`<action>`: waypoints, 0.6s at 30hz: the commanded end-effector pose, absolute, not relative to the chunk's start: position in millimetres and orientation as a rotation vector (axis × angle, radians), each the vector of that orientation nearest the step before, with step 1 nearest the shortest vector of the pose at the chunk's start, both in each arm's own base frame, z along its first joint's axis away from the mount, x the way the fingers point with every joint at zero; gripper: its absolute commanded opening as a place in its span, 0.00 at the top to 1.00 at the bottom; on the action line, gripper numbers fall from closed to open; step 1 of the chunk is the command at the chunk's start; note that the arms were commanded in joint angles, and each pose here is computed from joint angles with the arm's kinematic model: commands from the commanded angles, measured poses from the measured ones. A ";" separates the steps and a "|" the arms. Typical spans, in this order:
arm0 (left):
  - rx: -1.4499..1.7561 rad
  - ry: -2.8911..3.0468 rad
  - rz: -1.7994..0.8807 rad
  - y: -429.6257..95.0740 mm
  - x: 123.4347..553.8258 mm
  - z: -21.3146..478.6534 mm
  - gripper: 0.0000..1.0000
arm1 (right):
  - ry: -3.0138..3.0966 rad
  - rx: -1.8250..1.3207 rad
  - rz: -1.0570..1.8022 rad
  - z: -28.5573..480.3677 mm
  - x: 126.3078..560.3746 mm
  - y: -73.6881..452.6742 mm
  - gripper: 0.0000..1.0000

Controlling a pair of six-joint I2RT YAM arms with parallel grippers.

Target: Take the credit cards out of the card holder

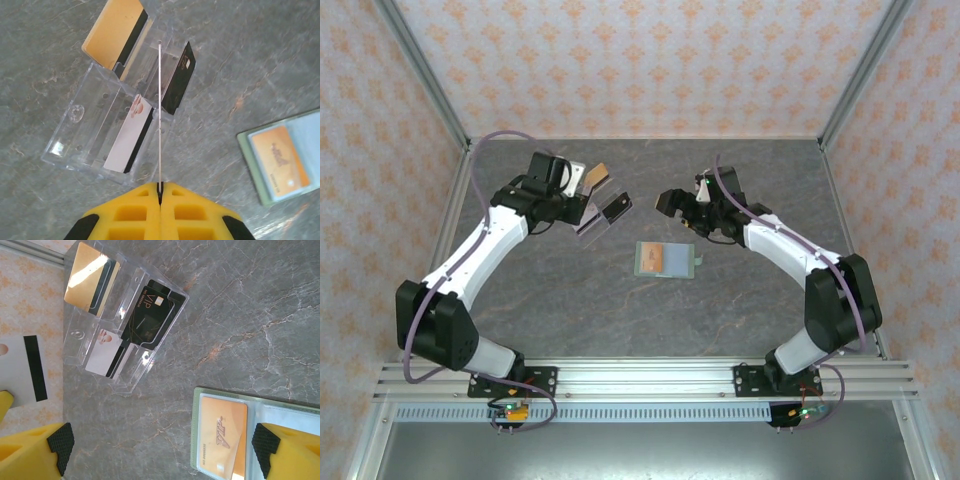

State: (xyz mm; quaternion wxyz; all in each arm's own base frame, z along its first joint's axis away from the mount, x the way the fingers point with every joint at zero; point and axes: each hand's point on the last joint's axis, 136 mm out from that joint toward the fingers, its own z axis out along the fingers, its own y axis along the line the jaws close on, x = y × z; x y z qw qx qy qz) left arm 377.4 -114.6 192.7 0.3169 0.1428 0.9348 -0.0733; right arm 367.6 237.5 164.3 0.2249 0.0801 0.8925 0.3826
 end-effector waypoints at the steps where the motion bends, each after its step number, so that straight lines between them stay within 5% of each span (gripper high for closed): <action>1: 0.624 2.452 -0.082 -106.7 378.3 188.3 1.00 | 2.444 0.204 1.050 172.2 365.9 235.4 0.06; 18: 0.929 2.567 0.029 -100.1 391.3 143.2 1.00 | 2.453 0.226 1.082 182.6 366.2 238.6 0.05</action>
